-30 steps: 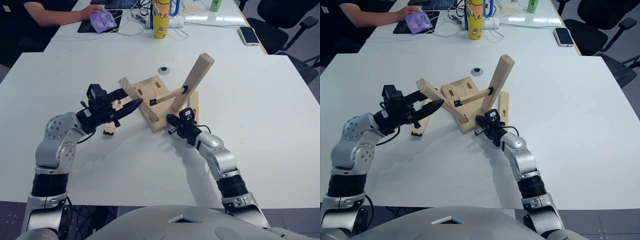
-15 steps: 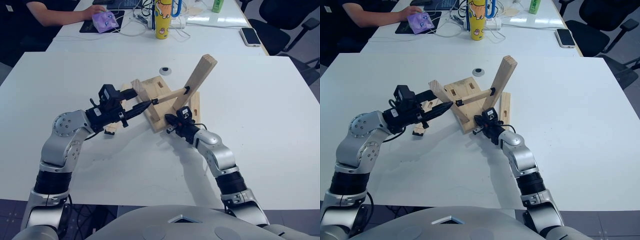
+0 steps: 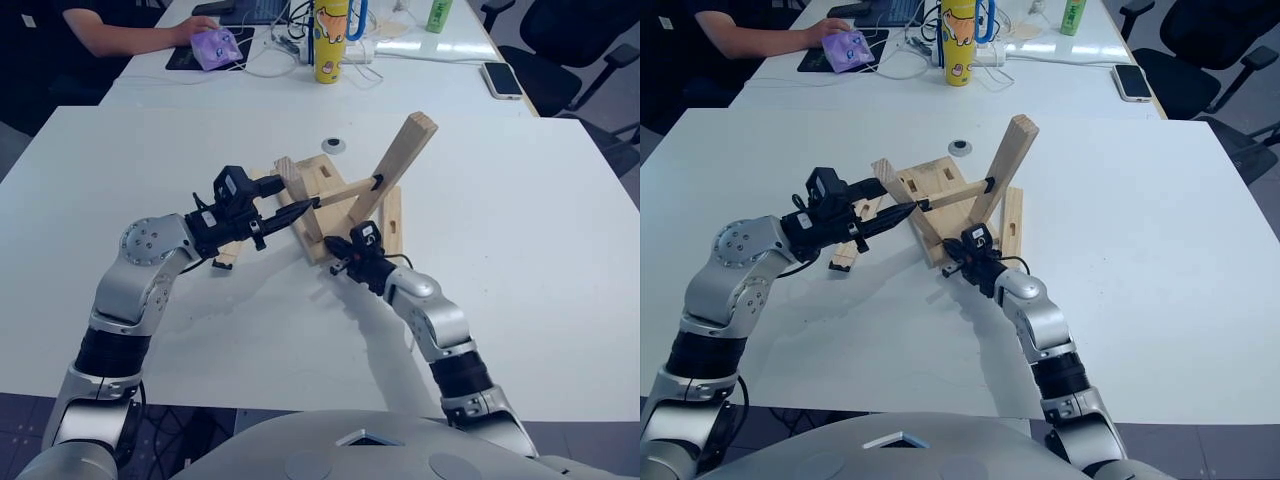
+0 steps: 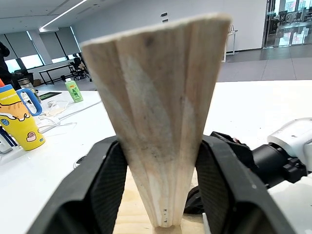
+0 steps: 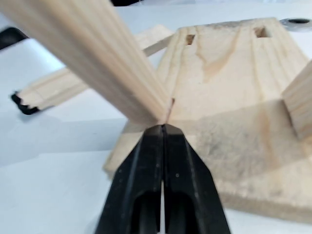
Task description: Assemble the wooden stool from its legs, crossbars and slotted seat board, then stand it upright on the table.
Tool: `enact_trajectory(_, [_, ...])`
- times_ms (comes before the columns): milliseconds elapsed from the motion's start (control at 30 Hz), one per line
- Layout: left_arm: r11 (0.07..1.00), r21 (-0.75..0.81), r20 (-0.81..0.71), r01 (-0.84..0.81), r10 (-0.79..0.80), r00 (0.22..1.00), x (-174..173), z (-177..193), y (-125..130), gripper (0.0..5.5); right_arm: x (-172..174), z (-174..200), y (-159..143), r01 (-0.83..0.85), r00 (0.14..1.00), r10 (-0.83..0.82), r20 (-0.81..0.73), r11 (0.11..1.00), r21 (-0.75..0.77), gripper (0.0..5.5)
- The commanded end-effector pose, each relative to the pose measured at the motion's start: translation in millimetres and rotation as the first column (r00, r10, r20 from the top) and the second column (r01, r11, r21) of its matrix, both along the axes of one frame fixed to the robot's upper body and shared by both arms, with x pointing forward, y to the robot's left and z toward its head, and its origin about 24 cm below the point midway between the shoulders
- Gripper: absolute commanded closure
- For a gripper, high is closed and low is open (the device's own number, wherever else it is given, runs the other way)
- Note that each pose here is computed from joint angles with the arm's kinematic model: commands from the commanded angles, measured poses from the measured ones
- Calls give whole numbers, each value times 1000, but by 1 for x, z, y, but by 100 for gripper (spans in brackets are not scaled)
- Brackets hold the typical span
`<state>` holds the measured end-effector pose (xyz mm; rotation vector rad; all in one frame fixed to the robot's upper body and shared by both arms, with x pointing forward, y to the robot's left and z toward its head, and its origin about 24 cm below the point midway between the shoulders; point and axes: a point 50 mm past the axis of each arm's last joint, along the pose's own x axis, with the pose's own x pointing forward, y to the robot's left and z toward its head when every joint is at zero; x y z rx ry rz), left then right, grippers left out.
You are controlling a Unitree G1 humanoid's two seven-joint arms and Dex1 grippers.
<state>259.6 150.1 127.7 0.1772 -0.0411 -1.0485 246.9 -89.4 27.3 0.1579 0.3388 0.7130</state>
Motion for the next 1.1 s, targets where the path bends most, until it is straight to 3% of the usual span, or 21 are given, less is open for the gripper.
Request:
enact_trajectory(33, [987,161,-265,-22,65,962,-13,-56,12,347,-12,49,-6,-100,985,76,157,984,147,550])
enact_trajectory(133, [987,156,-265,-36,77,961,-14,-55,15,347,-19,101,-4,-180,944,99,313,953,242,550])
enact_trajectory(233, [987,158,-269,-43,85,959,-14,-55,18,347,-16,129,3,-180,906,76,416,959,217,550])
enact_trajectory(500, [988,156,-273,-17,59,960,-10,-53,14,347,9,142,18,52,798,-24,602,998,-28,550])
enact_trajectory(567, [988,156,-276,-14,57,959,-10,-54,14,347,11,120,25,43,845,31,534,991,-126,550])
enact_trajectory(633, [988,156,-277,-11,54,959,-9,-54,14,347,4,62,25,-72,948,176,267,931,-357,550])
enact_trajectory(700, [988,156,-274,-9,52,960,-7,-54,13,347,-14,13,11,-210,969,245,5,840,-500,550])
enact_trajectory(767, [988,155,-271,-10,52,961,-6,-53,13,347,-19,-1,0,-239,968,244,-65,801,-549,550])
enact_trajectory(867, [988,153,-269,-17,58,961,-5,-53,13,347,4,43,15,-74,965,163,206,921,-382,550])
enact_trajectory(967, [988,150,-269,-22,62,961,-5,-54,13,347,18,104,14,86,865,-29,501,992,-91,550])
enact_trajectory(1033, [989,147,-270,-24,64,961,-5,-54,13,347,19,127,7,114,791,-99,604,993,13,550])
enact_trajectory(1100, [989,146,-271,-25,64,960,-6,-55,13,347,15,127,1,101,772,-102,627,994,37,550])
